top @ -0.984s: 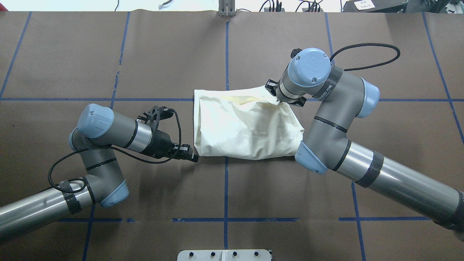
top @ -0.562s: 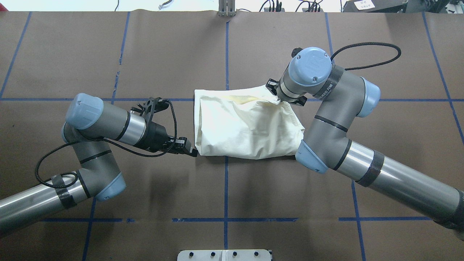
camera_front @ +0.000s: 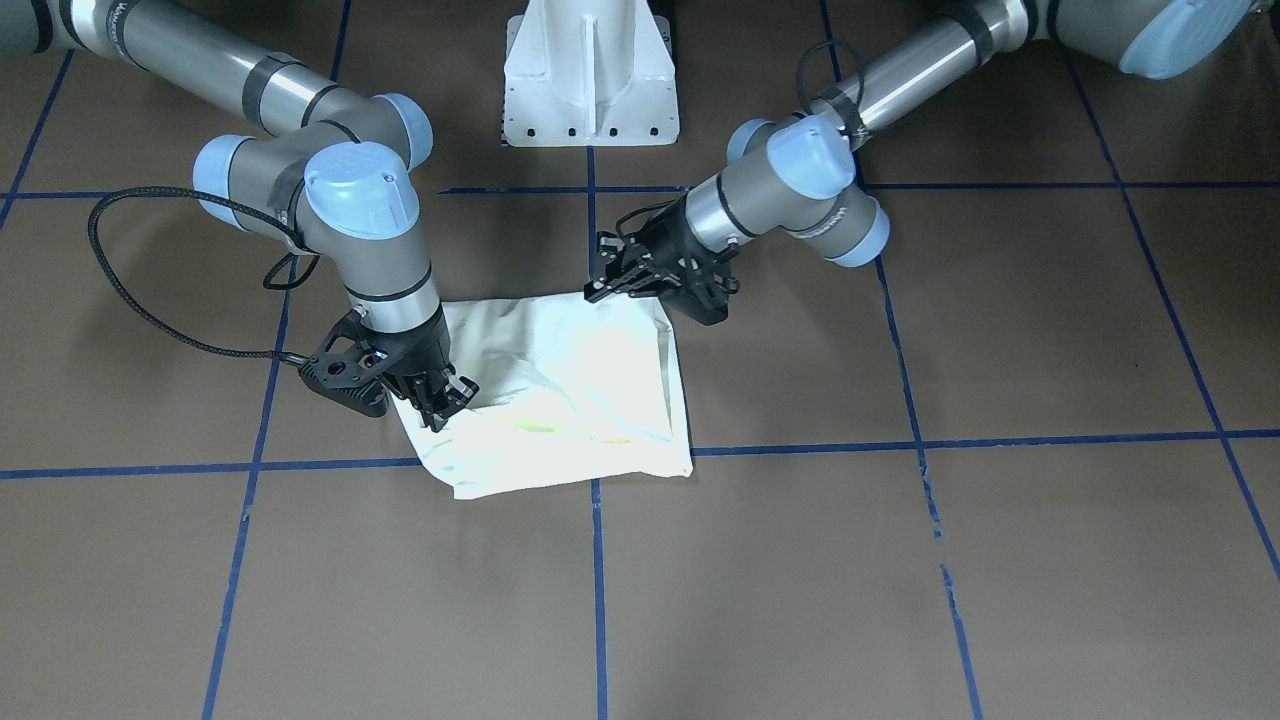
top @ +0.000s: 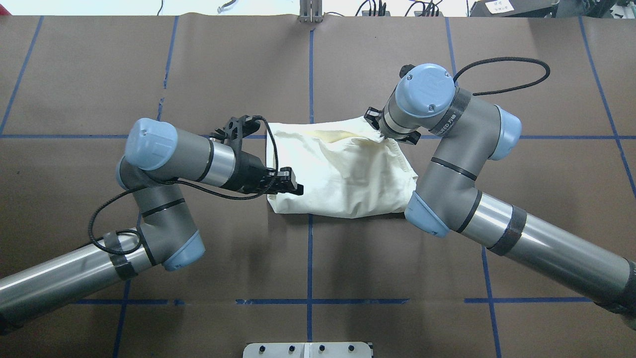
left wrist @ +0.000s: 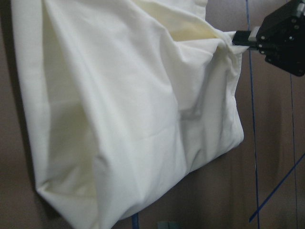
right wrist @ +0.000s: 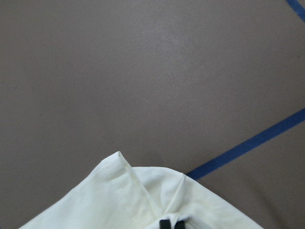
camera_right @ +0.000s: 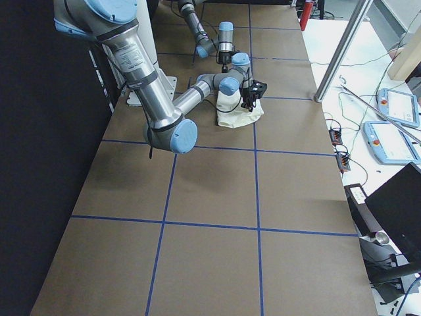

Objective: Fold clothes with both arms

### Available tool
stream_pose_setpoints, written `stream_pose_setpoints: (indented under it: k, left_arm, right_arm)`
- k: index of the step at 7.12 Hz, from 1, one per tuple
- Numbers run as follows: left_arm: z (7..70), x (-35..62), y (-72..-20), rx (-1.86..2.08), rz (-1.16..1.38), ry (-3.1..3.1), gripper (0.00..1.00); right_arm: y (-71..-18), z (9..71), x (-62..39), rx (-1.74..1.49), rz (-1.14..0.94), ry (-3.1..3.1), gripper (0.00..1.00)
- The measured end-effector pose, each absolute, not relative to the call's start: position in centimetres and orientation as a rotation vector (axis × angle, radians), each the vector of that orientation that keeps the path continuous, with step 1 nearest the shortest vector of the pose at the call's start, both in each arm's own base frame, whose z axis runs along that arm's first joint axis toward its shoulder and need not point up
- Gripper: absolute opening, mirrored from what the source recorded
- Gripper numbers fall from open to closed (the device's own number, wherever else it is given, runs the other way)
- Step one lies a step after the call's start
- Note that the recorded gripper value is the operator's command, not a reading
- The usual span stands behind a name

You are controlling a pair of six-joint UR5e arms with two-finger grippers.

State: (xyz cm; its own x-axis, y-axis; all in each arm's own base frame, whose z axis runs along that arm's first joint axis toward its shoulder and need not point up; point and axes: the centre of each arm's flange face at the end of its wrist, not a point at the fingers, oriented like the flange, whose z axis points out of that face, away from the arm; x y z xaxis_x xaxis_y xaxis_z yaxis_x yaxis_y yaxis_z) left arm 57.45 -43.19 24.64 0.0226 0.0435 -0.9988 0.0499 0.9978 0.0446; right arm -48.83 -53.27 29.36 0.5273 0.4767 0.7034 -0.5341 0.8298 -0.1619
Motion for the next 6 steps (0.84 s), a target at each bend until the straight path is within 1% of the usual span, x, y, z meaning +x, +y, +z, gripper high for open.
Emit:
stream_pose_setpoints:
  k: [2, 4, 6]
  left_arm:
    - [26.4, 59.2, -42.2, 0.066, -0.009, 1.512, 0.0]
    - [29.7, 58.7, -42.0, 0.09, 0.014, 1.469, 0.0]
    - [31.7, 57.3, -41.8, 0.102, 0.021, 1.451, 0.0]
  right_arm:
    - [-53.3, 29.3, -48.8, 0.076, 0.605, -0.816, 0.0]
    - [-53.3, 29.4, -48.7, 0.077, 0.604, -0.816, 0.0]
    - [-53.3, 29.3, -48.6, 0.078, 0.604, -0.818, 0.0]
